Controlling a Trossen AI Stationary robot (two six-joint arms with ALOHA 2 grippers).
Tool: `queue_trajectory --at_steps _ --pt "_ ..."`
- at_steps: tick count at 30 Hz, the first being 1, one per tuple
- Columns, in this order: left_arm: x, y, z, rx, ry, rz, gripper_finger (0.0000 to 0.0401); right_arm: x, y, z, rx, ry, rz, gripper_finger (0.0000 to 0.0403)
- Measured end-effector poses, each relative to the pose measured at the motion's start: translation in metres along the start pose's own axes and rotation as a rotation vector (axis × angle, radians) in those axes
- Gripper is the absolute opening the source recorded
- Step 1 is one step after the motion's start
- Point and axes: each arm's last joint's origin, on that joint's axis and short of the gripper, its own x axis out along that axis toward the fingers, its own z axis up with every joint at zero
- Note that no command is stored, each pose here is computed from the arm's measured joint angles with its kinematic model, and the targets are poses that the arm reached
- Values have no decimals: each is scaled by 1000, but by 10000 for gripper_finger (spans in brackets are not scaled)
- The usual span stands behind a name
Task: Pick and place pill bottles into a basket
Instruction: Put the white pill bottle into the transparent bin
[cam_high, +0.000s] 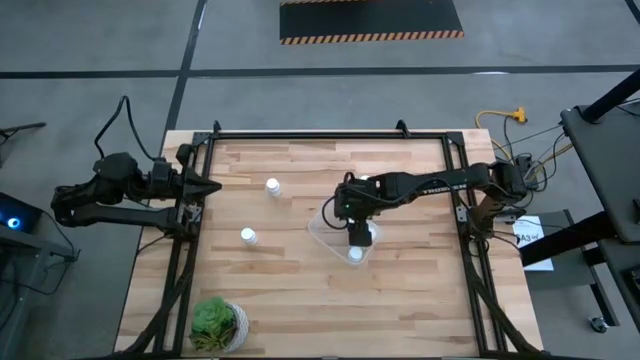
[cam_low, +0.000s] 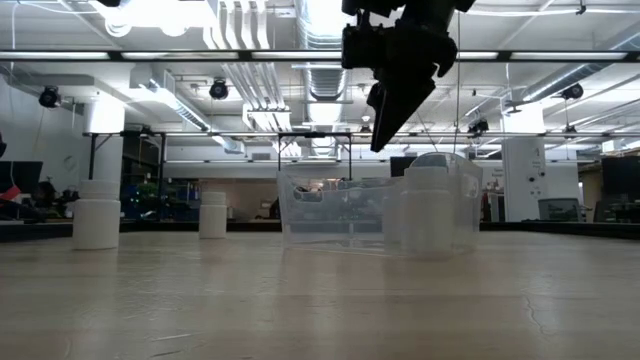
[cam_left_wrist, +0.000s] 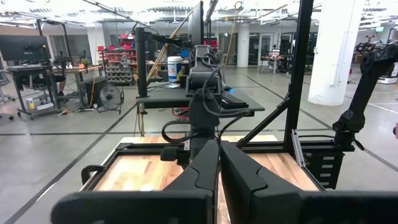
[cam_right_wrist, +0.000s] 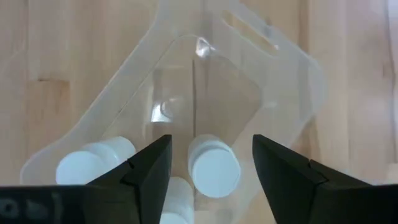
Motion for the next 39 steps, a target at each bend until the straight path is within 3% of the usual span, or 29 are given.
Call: queue_trajectory --at_steps 9,16,24,35,39 --pt "0 0 0 0 0 0 0 -34 -31 -10 46 8 -34 286" --pt "0 0 0 0 0 0 0 -52 -58 -13 34 -52 -65 315" --pt "0 0 0 0 0 0 0 -40 -90 -18 52 -21 18 320" --pt "0 0 0 0 0 0 0 -38 -135 -35 -53 -26 16 305" --pt "0 0 0 0 0 0 0 -36 -147 -43 -32 -25 41 301"
